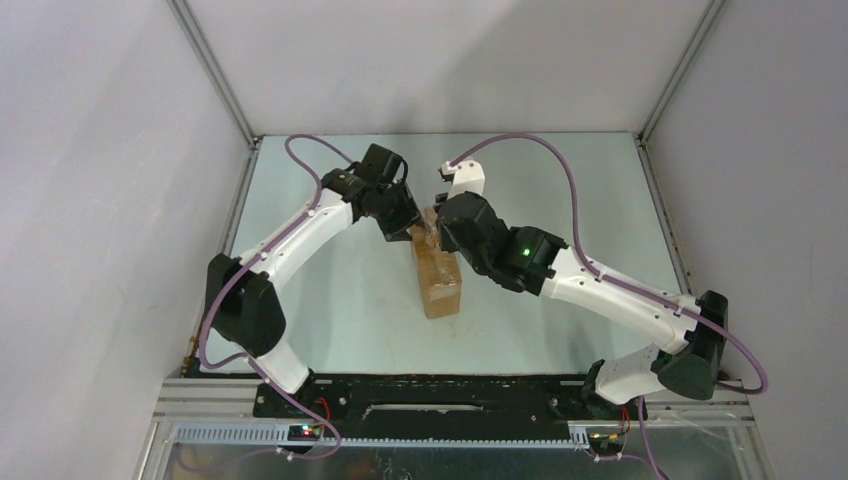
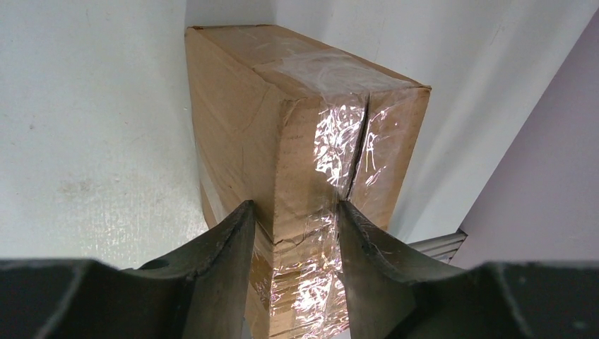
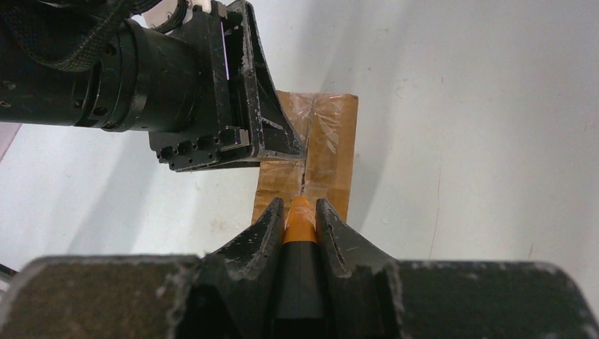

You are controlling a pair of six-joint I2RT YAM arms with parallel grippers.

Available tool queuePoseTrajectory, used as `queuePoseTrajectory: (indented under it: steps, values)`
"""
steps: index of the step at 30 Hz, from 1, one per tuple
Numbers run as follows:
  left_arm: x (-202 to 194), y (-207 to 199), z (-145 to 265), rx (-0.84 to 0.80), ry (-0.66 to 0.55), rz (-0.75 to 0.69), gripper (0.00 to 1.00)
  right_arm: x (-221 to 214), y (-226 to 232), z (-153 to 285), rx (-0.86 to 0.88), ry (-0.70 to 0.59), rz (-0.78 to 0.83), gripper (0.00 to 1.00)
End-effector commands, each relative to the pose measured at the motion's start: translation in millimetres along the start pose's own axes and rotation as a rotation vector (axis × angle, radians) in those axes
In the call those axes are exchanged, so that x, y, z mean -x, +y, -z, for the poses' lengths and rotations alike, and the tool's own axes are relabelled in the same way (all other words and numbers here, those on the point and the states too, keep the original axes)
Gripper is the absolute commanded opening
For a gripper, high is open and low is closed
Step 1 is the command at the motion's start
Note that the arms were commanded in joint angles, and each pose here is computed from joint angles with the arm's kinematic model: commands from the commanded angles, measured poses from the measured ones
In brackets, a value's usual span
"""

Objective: Unpack the express box
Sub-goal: Cut the express box at the center of the board.

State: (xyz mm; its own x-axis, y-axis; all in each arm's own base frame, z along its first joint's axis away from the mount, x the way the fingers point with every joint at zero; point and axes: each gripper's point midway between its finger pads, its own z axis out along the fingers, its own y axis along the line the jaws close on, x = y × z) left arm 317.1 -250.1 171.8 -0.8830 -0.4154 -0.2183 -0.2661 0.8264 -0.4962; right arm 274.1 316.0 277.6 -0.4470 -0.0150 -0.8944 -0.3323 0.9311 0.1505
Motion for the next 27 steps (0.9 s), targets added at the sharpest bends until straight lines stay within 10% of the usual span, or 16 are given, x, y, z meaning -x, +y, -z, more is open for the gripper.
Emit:
queuePoseTrajectory:
  steps: [1,12,27]
  values:
    - [-9.5,4.8,8.6,0.013,0.01,0.008,0.48,1.3,0.4,6.4,0.012,-0.007,-0.042,0.0]
    - [-8.5,8.0,3.1,0.025,0.003,0.036,0.44,-13.1,2.5,23.9,0.059,0.073,-0.053,0.0]
    - [-5.5,-2.1,22.3,-0.016,-0.016,-0.009,0.49,38.0,3.5,12.9,0.04,-0.141,-0.041,0.0]
